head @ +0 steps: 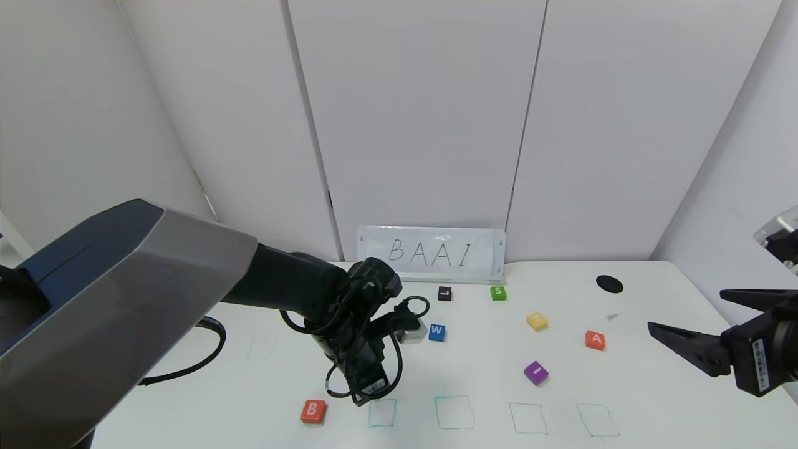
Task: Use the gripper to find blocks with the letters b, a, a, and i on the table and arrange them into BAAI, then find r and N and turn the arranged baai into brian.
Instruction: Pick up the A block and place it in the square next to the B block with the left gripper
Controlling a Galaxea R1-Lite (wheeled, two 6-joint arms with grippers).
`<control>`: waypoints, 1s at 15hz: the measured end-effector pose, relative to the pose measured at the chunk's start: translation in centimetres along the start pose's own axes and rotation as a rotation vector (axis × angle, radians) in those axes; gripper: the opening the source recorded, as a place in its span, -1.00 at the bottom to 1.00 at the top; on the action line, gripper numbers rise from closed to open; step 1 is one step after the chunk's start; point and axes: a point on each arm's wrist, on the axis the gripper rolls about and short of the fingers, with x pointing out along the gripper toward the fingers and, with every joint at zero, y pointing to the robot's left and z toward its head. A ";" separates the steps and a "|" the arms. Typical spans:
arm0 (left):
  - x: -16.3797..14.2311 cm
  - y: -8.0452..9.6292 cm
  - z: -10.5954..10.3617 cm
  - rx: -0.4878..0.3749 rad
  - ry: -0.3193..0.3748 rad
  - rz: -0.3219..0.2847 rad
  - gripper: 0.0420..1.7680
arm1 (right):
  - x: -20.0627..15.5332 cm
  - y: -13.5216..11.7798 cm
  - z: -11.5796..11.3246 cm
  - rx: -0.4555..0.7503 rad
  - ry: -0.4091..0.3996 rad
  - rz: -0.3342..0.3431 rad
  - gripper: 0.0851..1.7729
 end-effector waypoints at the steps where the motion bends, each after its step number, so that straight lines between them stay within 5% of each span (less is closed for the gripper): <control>1: -0.1 -0.2 -0.3 0.023 -0.028 -0.020 -0.47 | 0.0 0.1 0.0 -0.002 0.001 0.003 0.93; 6: 0.2 -0.9 -2.5 0.234 -0.065 -0.045 -0.47 | -0.1 0.1 -0.1 -0.003 -0.002 0.006 0.93; 15: 0.9 -1.6 -1.9 0.320 -0.086 -0.084 -0.47 | 0.1 0.2 -0.2 -0.007 0.006 0.008 0.93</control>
